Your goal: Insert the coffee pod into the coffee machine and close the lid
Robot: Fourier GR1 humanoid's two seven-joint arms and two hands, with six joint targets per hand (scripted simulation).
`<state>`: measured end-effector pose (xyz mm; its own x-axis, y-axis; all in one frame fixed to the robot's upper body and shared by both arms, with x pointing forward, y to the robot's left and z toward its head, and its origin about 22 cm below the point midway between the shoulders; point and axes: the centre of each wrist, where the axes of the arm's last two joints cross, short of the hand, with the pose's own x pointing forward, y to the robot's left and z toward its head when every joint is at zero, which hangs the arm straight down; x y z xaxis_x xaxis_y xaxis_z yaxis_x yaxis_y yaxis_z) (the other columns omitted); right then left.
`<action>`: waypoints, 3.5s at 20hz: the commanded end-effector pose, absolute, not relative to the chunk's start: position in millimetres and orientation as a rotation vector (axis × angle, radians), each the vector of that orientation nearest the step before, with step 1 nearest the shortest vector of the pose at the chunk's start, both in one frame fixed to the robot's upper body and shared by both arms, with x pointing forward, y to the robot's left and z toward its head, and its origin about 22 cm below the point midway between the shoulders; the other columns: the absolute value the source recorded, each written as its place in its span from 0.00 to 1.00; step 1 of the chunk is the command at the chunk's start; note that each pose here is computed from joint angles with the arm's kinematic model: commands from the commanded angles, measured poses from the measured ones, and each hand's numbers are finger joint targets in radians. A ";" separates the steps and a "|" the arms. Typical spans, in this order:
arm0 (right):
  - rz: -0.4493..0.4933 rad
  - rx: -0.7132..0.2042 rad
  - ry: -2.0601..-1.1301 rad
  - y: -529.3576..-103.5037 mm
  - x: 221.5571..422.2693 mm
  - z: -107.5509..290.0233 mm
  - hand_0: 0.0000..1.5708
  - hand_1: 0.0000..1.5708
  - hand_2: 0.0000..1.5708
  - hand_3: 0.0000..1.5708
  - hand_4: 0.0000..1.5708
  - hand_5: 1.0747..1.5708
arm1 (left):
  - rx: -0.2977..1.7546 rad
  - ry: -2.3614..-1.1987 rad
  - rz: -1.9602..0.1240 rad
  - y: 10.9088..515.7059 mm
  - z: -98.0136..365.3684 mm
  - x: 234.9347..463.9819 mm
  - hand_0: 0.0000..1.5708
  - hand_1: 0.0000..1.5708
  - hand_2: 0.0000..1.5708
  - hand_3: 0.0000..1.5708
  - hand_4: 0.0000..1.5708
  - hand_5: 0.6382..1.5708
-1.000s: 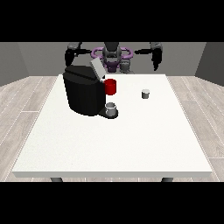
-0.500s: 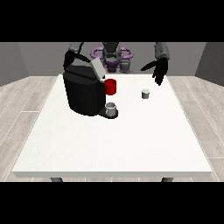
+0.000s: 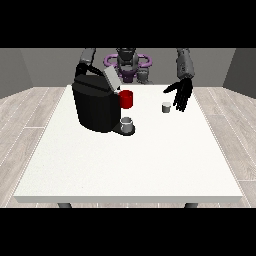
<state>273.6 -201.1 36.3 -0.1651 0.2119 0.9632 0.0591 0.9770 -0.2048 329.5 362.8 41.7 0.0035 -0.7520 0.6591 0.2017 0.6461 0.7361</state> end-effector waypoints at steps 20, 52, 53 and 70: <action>0.167 -0.151 -1.619 -189.3 303.5 19.1 0.00 0.00 0.00 0.00 0.00 1.00 | 0.795 -1.227 -1.252 324.5 25.0 369.4 0.56 0.56 0.64 0.52 0.18 1.00; 0.145 -0.266 -1.438 -210.6 296.8 -47.8 0.00 0.00 0.00 0.00 0.00 1.00 | 0.463 -1.372 -1.280 227.9 106.5 425.5 0.90 0.90 0.89 0.85 0.34 1.00; 0.149 -0.266 -1.390 -208.8 287.2 -58.2 0.00 0.00 0.00 0.00 0.00 1.00 | 0.427 -1.337 -1.295 218.9 102.9 423.8 0.91 0.91 0.89 0.85 0.35 1.00; 0.182 -0.188 -1.666 -179.4 333.3 39.5 0.00 0.00 0.00 0.00 0.00 1.00 | 0.596 -1.505 -1.095 233.9 237.7 456.7 0.77 0.77 0.81 0.80 0.31 1.00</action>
<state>317.0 -184.7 6.7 -0.0388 0.2375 0.9706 -0.0021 0.9713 -0.2378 453.8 239.4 216.3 -0.2419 -0.8349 0.4944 0.2472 0.4396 0.8635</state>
